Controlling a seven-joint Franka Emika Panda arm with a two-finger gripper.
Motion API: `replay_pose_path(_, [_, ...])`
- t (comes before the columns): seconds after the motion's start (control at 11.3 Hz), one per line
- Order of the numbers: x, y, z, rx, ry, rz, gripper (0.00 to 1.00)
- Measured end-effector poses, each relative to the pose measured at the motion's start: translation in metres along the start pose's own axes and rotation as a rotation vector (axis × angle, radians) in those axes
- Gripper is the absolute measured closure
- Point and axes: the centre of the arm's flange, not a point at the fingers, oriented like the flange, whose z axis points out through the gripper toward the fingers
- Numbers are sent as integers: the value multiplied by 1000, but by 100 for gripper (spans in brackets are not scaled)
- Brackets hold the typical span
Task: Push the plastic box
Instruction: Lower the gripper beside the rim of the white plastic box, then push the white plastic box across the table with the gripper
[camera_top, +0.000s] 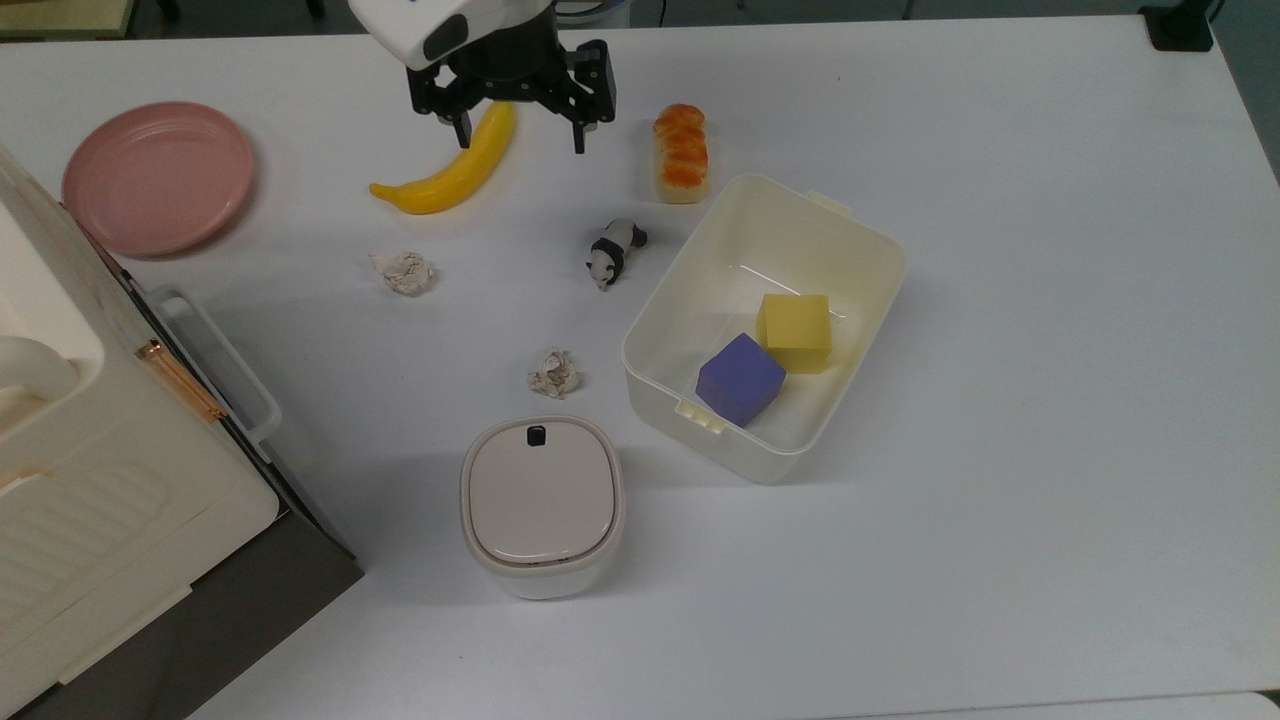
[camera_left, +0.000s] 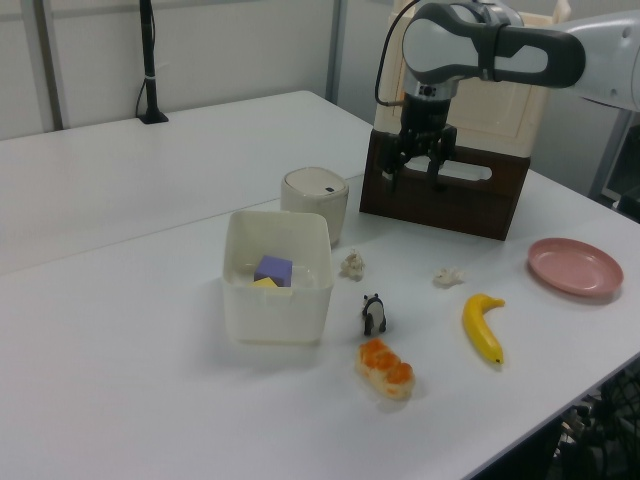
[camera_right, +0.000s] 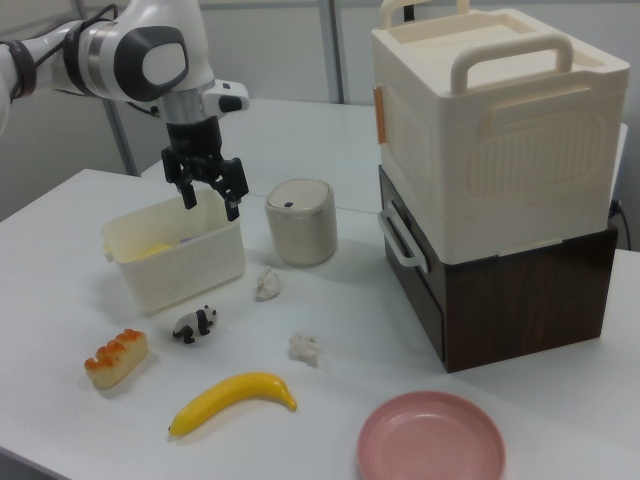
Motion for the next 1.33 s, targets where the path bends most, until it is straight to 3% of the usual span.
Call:
replay_pose_path(0.18, [-1,-9,3,0,-6,-18,0])
replay_pose_path(0.53, [-1,-10,7,0,-14,-184,1])
replay_pose_path(0.97, [-4,-25,42,15,-86,-798,1])
replay_pose_path(1.33, [13,-89,100,-50,-127,-997,0])
